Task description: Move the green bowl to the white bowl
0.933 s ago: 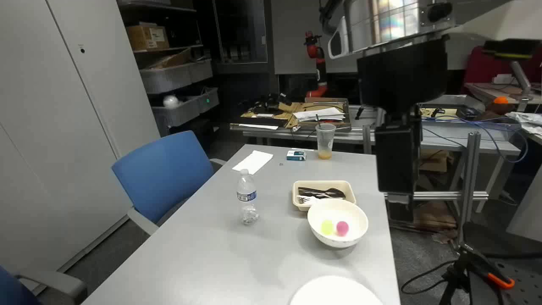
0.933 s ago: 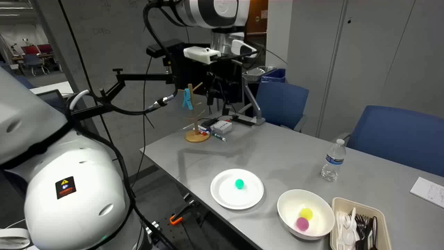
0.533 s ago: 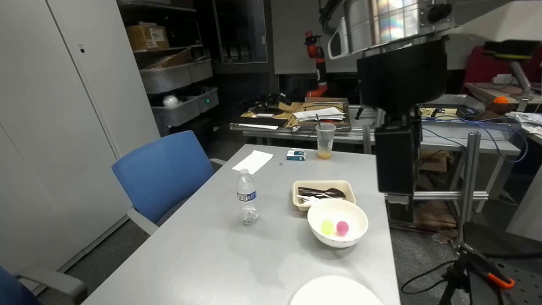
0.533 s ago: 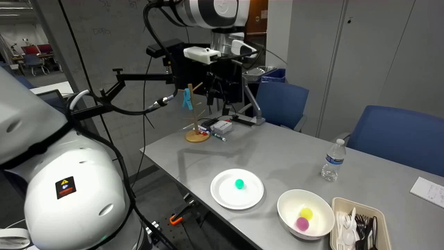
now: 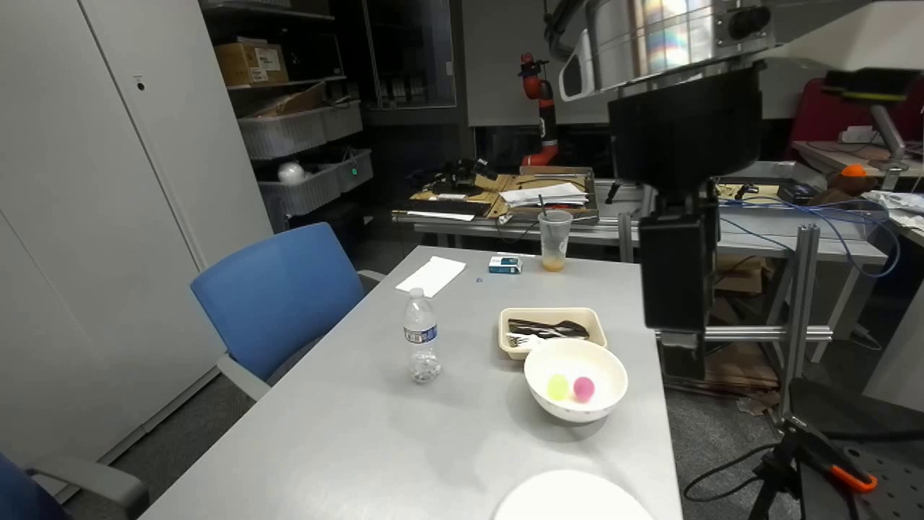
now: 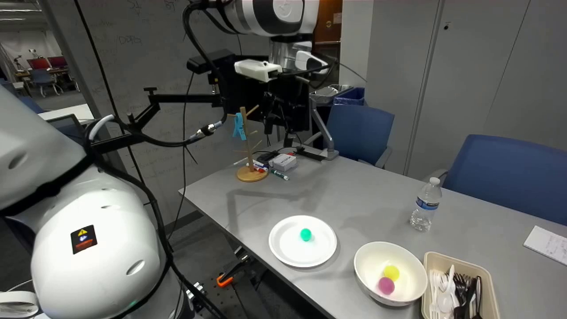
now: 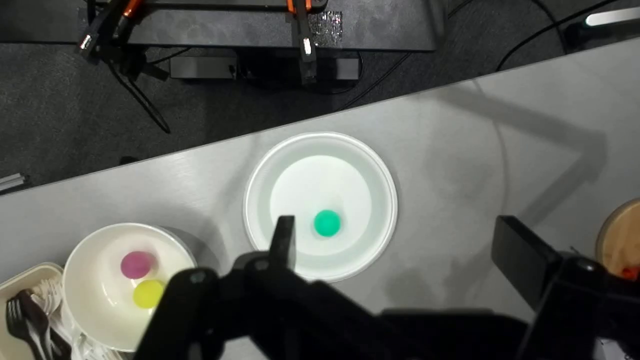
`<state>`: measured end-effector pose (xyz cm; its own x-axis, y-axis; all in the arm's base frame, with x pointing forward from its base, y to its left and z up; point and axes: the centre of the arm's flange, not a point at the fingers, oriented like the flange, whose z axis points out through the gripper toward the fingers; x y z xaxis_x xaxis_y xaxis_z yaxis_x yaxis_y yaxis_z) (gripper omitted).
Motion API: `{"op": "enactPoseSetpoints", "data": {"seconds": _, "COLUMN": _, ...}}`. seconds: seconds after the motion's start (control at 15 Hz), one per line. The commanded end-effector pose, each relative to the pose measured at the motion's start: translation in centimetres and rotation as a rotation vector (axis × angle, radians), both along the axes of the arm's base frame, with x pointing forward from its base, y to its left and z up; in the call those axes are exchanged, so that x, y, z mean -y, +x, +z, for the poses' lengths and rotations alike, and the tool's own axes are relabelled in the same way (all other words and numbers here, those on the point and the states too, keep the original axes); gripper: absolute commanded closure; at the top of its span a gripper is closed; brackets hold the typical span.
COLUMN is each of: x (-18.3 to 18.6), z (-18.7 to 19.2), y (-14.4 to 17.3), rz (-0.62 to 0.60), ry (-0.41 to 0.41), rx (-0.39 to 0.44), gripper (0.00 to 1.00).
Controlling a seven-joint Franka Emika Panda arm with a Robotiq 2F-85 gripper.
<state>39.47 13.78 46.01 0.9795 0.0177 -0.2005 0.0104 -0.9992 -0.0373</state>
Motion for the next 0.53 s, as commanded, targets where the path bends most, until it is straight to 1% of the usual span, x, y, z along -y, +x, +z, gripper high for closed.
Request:
{"op": "enactPoseSetpoints", "data": {"seconds": 0.0, "x": 0.00, "z": 0.00, "y": 0.00, "rz": 0.000, "ry": 0.000, "rx": 0.000, "gripper": 0.00}}
{"op": "enactPoseSetpoints", "data": {"seconds": 0.2, "x": -0.05, "z": 0.04, "y": 0.08, "rz": 0.003, "ry": 0.006, "rx": 0.002, "gripper": 0.00}}
{"op": "enactPoseSetpoints", "data": {"seconds": 0.47, "x": -0.23, "z": -0.01, "y": 0.90, "rz": 0.023, "ry": -0.009, "rx": 0.067, "gripper": 0.00}}
